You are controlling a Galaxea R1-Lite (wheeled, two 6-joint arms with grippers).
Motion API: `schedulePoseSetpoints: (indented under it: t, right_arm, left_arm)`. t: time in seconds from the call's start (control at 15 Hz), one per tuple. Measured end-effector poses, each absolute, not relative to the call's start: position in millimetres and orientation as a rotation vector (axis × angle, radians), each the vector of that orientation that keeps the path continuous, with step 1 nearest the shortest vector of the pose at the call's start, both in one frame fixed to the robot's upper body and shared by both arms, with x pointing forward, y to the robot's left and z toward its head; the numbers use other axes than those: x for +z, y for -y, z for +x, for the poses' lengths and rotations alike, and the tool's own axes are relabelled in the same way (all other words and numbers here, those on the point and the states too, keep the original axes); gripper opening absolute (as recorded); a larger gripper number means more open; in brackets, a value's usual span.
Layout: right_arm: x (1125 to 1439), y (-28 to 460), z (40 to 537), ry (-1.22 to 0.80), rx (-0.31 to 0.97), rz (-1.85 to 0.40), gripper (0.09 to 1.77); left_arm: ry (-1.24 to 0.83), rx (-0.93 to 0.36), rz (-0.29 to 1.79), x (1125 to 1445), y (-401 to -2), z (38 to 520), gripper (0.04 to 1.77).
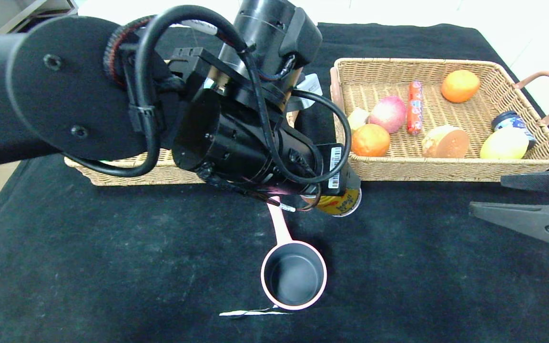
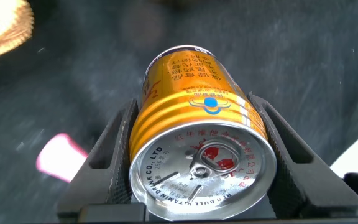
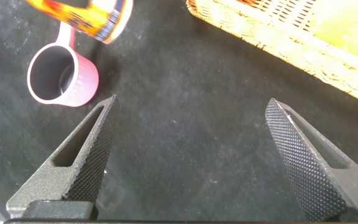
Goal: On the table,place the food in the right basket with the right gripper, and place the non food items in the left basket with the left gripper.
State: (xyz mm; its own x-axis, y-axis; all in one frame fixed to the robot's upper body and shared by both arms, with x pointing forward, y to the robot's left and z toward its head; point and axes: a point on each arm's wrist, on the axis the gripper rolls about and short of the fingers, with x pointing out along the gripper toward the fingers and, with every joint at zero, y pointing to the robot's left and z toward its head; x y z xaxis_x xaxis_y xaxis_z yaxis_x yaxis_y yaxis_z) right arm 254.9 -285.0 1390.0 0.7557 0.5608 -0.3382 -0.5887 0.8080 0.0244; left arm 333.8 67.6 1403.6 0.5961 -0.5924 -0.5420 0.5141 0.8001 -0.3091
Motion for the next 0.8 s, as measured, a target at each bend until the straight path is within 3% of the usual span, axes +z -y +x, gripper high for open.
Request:
schedulePoseSetpoints:
  t: [0.73, 0.8]
  right_arm:
    - [1389.9, 284.9, 254.3, -0.341, 0.629, -0.086, 1.71]
    - [1389.9, 284.9, 254.3, -0.341, 0.629, -0.086, 1.71]
  left_arm:
    - [-0.691, -0.654, -0.105, 1378.8, -42.4, 348.8, 1.16]
    - [-0.693, -0.656, -0.105, 1378.3, -41.7, 348.4, 1.24]
